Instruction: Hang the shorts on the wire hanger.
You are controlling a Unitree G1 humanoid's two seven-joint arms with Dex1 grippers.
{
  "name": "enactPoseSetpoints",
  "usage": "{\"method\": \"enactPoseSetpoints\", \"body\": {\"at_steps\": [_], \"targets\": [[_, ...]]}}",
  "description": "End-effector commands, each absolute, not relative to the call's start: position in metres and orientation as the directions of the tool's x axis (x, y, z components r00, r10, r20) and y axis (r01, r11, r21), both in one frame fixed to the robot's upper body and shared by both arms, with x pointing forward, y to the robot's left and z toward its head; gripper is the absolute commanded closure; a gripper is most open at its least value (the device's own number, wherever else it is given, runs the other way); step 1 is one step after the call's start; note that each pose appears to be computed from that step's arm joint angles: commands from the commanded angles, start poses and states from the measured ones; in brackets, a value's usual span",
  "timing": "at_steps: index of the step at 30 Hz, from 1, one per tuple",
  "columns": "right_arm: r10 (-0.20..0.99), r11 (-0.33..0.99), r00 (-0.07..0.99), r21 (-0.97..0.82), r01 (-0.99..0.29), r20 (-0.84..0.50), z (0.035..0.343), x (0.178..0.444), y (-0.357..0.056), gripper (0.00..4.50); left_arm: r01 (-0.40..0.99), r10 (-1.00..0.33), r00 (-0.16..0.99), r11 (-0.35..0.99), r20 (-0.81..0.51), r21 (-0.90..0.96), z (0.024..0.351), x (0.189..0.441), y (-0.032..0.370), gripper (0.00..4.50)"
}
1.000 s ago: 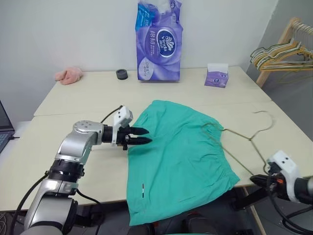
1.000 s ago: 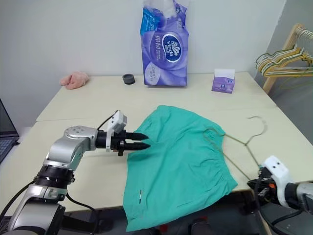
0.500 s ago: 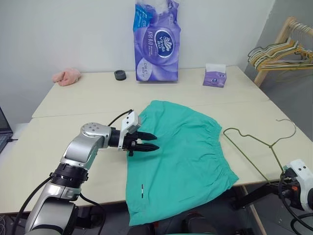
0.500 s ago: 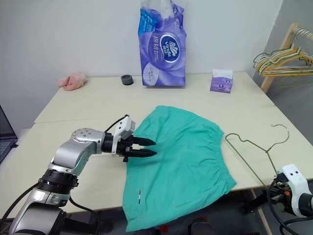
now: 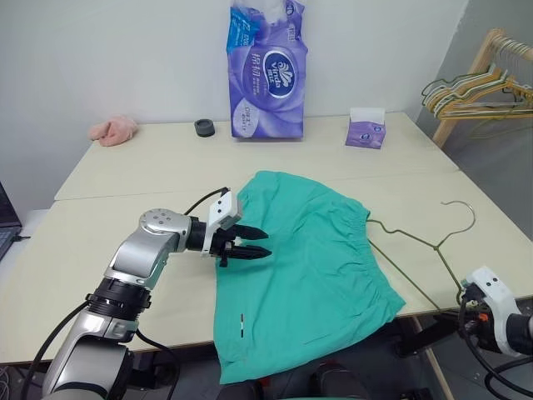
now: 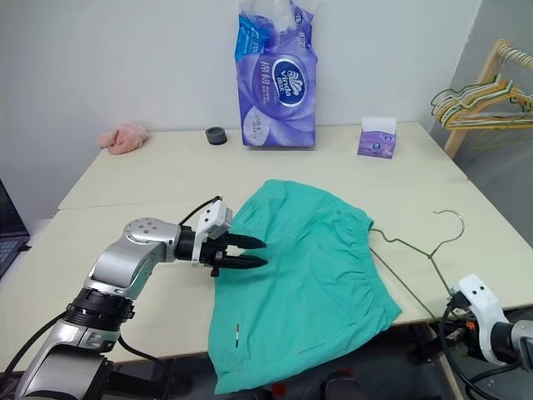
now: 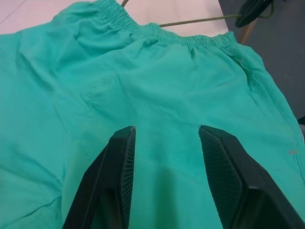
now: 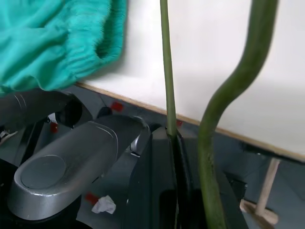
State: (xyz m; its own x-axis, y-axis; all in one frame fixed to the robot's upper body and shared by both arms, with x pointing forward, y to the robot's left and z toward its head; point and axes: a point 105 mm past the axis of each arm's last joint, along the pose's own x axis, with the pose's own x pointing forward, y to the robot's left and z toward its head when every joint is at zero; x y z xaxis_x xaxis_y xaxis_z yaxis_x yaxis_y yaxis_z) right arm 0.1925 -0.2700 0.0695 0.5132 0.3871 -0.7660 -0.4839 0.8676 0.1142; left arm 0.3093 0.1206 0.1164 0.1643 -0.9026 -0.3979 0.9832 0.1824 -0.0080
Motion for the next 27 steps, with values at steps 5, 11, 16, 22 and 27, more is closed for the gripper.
{"method": "enactPoseSetpoints", "body": {"at_steps": [5,11,16,22,27], "targets": [[0.422,0.808,0.500,0.064,-0.585,-0.756,0.083,0.207,-0.249,4.50,0.980,-0.899,0.197,0.195,-0.391,0.047,0.123,0.313,0.124,2.28],[0.361,0.766,0.493,-0.050,-0.641,-0.792,0.080,0.225,-0.252,4.50,0.975,-0.894,0.221,0.211,-0.389,0.068,0.124,0.317,0.125,2.28],[0.321,0.748,0.510,-0.117,-0.654,-0.798,0.079,0.230,-0.255,4.50,0.973,-0.890,0.229,0.217,-0.394,0.076,0.122,0.318,0.127,2.28],[0.409,0.780,0.518,-0.006,-0.626,-0.751,0.076,0.240,-0.240,4.50,0.973,-0.887,0.230,0.213,-0.400,0.085,0.121,0.320,0.127,2.28],[0.472,0.777,0.508,0.069,-0.625,-0.721,0.082,0.262,-0.228,4.50,0.968,-0.887,0.252,0.227,-0.388,0.110,0.124,0.326,0.126,2.28]]}}
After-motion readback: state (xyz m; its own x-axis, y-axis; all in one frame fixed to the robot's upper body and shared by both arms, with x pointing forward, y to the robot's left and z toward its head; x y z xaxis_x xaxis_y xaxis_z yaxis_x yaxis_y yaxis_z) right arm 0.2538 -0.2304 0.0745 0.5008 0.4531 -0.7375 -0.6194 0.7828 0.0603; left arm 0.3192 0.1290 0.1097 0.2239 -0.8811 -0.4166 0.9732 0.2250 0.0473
